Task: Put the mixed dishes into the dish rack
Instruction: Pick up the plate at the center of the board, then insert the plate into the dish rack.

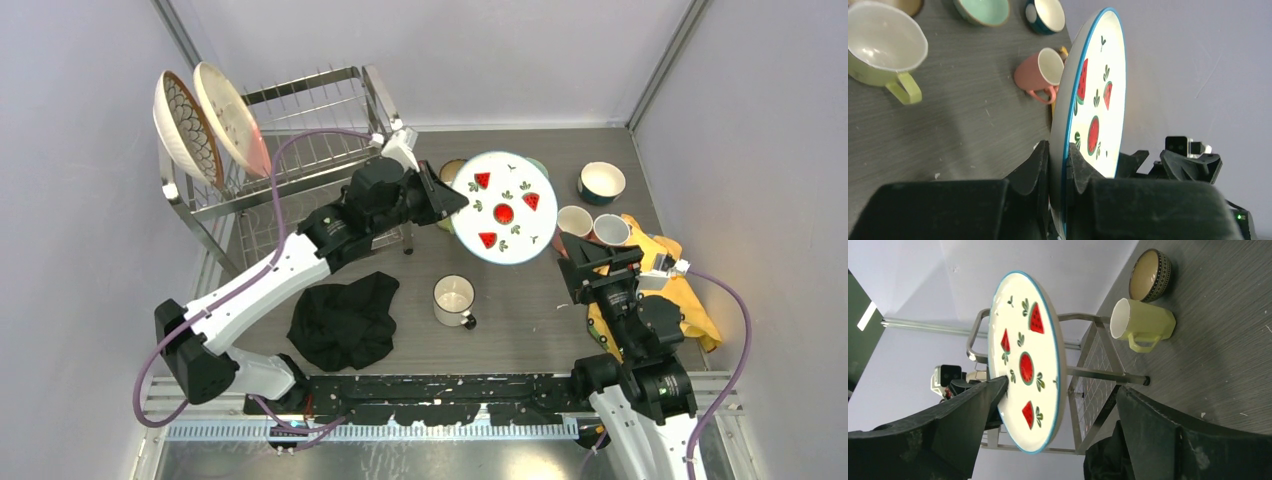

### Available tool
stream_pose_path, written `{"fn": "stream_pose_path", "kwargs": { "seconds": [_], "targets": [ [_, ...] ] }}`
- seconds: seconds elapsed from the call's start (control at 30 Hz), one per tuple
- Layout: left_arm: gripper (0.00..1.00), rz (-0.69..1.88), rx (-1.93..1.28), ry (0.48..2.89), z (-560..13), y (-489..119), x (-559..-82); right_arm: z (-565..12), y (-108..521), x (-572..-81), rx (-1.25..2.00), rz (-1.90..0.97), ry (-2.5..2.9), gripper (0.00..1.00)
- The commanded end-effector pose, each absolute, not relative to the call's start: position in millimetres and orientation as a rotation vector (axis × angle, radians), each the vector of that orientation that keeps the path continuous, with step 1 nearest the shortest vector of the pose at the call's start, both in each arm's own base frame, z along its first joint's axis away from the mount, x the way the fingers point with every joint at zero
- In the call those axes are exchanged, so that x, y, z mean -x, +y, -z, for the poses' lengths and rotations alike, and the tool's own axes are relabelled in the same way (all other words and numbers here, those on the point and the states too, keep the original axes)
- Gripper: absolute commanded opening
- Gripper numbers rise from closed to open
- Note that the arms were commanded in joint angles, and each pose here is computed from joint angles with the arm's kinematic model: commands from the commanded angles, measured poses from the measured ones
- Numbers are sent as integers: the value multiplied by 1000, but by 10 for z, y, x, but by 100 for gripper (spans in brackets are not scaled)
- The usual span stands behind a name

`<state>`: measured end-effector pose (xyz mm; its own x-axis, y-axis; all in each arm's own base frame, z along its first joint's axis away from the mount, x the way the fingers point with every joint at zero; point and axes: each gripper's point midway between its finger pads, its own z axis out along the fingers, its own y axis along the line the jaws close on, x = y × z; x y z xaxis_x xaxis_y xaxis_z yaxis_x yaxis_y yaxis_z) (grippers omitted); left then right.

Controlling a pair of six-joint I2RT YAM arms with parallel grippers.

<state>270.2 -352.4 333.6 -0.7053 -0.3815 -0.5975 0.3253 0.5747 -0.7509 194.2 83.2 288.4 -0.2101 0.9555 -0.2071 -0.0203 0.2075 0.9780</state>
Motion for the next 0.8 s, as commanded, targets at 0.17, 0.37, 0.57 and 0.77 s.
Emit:
{"fn": "stream_pose_path", "kwargs": {
  "seconds": [0.17, 0.37, 0.57, 0.77],
  "targets": [
    [0, 1294, 95, 1462, -4967, -3171, -2740, -3070, 827, -1874, -902, -1217, 1420, 100],
    [0, 1189, 106, 1350, -5374, -2990, -2831, -3038, 830, -1895, -906, -1209, 1429, 100],
    [0, 1027, 154, 1227, -5761, -2637, -2896, -2989, 833, -1905, -910, -1202, 1441, 100],
    [0, 877, 211, 1105, -6135, -2272, -2918, -2974, 834, -1924, -911, -1198, 1444, 100]
  ]
}}
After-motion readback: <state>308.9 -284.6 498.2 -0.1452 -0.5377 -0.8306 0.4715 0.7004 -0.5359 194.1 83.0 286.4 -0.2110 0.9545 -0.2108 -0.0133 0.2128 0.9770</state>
